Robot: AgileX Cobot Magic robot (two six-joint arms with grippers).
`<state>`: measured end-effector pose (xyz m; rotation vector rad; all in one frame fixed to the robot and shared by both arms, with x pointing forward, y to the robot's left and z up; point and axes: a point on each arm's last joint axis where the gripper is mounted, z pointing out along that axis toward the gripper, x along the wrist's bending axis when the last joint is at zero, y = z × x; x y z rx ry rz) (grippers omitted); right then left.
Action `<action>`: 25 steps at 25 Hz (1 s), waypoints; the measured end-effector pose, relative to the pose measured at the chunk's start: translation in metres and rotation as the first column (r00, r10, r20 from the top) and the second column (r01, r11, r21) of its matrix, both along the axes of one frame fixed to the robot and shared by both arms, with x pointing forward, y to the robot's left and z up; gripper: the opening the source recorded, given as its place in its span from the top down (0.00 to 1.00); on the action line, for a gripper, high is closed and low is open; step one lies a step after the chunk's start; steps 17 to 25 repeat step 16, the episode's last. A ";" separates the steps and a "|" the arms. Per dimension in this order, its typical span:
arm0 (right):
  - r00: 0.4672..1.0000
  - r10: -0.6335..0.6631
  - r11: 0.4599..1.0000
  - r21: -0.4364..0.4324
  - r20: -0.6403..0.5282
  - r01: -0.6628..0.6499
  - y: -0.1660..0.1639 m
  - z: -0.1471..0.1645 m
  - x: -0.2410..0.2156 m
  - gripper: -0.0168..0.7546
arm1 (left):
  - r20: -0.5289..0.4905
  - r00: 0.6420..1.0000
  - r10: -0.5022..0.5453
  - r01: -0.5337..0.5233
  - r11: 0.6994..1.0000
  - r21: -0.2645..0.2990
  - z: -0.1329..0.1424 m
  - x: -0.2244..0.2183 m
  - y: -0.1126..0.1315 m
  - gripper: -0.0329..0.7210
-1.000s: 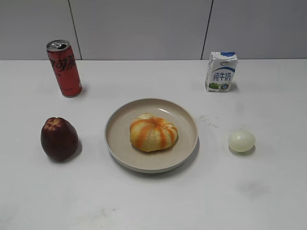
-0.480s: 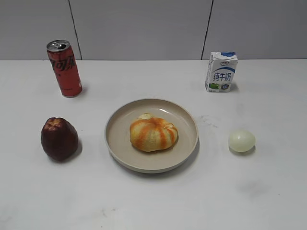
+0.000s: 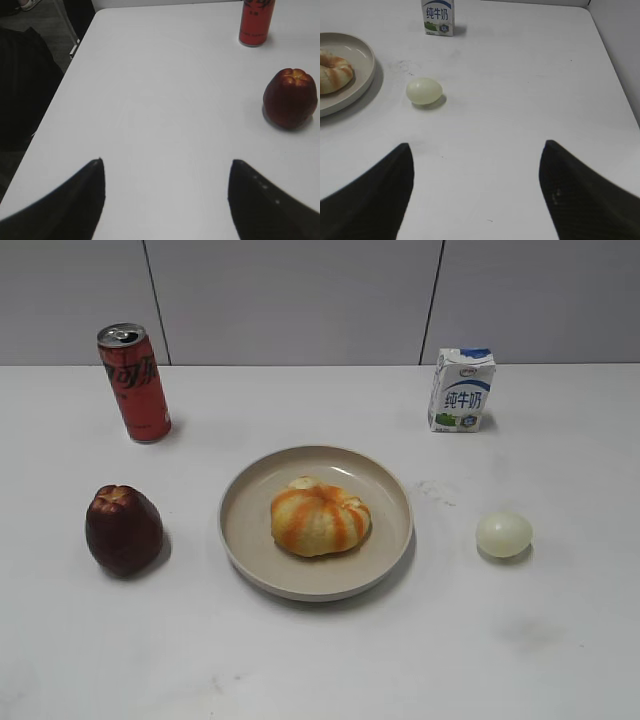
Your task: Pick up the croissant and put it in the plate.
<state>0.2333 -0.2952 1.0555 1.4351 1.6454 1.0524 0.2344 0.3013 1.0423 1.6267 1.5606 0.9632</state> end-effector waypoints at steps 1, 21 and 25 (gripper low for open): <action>1.000 0.000 1.000 0.000 0.000 0.000 0.000 0.000 0.000 0.21 | 0.000 1.000 0.000 0.000 1.000 0.000 0.000 0.000 0.000 0.18; 1.000 0.000 1.000 0.000 0.000 0.000 0.000 0.000 0.000 0.22 | 0.000 1.000 0.000 0.000 1.000 0.000 0.000 0.000 0.000 0.18; 1.000 0.000 1.000 0.000 0.000 0.000 0.000 0.000 0.000 0.22 | 0.000 1.000 0.000 0.000 1.000 0.000 0.000 0.000 0.000 0.18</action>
